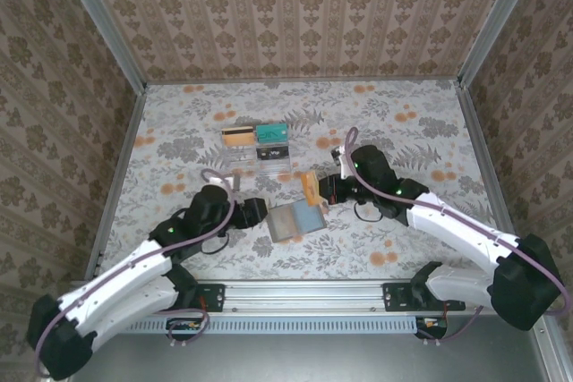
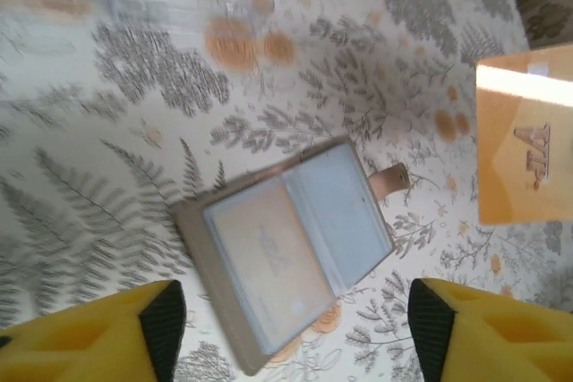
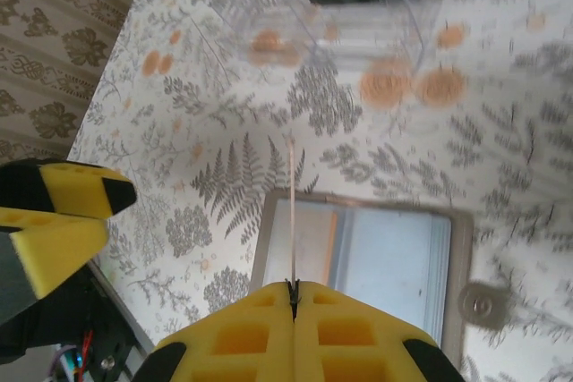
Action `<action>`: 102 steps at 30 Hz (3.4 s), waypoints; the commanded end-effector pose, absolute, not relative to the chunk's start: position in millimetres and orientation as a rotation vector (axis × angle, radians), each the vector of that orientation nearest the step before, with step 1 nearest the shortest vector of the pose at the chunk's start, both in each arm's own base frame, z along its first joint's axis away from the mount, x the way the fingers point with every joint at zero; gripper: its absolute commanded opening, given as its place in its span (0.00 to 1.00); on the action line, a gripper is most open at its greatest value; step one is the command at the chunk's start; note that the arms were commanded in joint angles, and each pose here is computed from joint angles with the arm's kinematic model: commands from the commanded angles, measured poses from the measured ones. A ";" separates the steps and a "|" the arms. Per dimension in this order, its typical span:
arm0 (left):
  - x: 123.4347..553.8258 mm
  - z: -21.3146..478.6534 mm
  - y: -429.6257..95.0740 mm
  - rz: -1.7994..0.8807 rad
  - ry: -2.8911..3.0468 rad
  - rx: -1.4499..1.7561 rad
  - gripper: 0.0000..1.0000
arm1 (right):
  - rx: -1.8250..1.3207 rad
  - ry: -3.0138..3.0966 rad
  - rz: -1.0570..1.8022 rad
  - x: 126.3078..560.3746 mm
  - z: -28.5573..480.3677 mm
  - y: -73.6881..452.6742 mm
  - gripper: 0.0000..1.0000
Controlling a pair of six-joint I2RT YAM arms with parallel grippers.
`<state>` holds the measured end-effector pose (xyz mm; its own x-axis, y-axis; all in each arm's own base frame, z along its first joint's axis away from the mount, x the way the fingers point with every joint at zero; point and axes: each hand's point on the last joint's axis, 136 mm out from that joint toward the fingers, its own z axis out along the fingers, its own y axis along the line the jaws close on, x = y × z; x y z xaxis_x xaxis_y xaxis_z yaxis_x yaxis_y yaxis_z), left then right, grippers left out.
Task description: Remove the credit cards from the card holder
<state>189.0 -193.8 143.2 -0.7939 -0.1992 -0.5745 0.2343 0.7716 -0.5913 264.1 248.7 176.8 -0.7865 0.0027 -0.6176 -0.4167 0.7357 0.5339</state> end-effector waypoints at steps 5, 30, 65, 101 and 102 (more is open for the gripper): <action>179.4 159.5 -135.4 -0.713 2.264 -0.091 1.00 | -0.655 2.175 0.613 291.3 211.6 276.4 0.00; 157.4 159.4 -61.9 -0.445 2.257 -0.288 1.00 | -1.532 1.561 0.048 401.6 212.6 415.2 0.00; 162.3 166.9 -41.7 -0.374 2.170 -0.374 1.00 | -1.717 1.519 -0.005 451.7 154.6 445.6 0.00; 164.1 164.2 -53.7 -0.420 2.181 -0.315 1.00 | -1.549 1.591 -0.090 476.1 159.9 444.0 0.36; 164.6 164.0 -55.5 -0.423 2.184 -0.302 1.00 | -1.517 1.608 -0.082 476.6 165.9 442.4 0.35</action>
